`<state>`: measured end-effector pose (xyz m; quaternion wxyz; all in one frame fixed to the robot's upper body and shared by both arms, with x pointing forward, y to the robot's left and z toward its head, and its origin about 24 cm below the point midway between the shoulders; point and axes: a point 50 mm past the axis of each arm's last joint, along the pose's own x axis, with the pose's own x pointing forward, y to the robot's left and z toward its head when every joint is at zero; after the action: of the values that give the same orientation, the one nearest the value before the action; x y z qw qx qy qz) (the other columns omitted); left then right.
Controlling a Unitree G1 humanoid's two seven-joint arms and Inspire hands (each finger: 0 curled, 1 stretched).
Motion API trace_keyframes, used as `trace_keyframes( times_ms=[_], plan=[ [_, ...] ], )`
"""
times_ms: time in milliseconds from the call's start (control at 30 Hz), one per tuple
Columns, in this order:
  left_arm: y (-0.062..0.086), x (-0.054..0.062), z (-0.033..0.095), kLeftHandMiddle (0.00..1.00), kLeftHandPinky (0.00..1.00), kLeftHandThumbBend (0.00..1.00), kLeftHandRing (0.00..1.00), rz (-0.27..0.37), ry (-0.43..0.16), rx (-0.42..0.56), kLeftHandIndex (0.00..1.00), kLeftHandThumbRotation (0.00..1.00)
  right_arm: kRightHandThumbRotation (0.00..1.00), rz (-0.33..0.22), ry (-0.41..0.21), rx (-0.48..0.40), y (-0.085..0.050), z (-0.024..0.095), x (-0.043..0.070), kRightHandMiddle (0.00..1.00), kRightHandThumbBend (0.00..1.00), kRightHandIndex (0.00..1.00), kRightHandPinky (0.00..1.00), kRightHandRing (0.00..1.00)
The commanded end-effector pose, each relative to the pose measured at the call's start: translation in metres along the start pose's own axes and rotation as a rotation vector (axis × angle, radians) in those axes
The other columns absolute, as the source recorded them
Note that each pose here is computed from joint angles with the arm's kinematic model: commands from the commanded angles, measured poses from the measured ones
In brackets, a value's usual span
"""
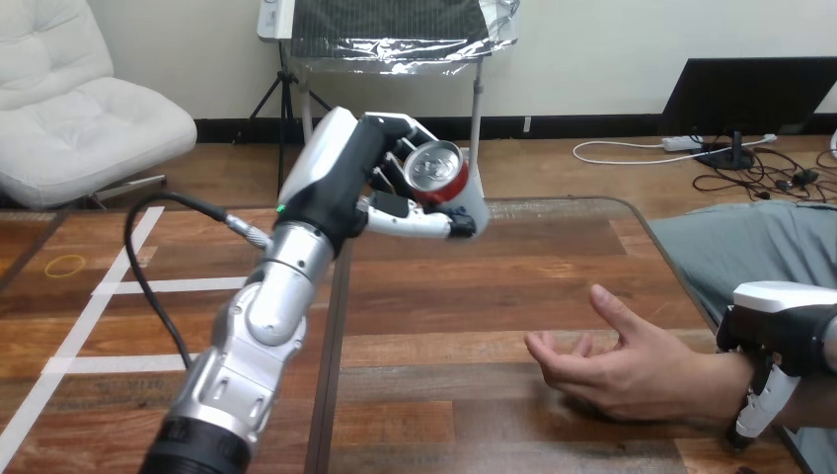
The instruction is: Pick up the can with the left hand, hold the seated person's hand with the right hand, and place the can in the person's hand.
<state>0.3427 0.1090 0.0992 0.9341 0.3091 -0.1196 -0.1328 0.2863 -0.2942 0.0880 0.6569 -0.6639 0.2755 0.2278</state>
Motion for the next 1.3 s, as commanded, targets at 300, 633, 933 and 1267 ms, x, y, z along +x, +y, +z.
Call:
trace_keyframes(
  times_ms=[300,633,933,1267],
  plan=[
    [0.001,0.03,0.055,0.45,0.33,0.65,0.38,0.0,-0.167,-0.005,0.49,0.0,0.0,-0.28,0.003,-0.043,-0.083,0.003,-0.039,0.44,0.7,0.43,0.21,0.32],
    [-0.009,0.035,0.066,0.46,0.35,0.65,0.41,-0.016,-0.197,0.008,0.48,0.0,0.0,-0.312,-0.003,-0.055,-0.095,0.008,-0.046,0.4,0.7,0.4,0.19,0.29],
    [-0.017,0.041,0.074,0.46,0.34,0.66,0.4,-0.038,-0.216,0.009,0.48,0.0,0.0,-0.337,-0.016,-0.073,-0.108,0.014,-0.052,0.38,0.69,0.38,0.17,0.27],
    [-0.024,0.047,0.08,0.46,0.34,0.66,0.39,-0.063,-0.237,0.029,0.48,0.0,0.0,-0.347,-0.02,-0.089,-0.119,0.021,-0.056,0.39,0.69,0.4,0.18,0.28]
  ],
)
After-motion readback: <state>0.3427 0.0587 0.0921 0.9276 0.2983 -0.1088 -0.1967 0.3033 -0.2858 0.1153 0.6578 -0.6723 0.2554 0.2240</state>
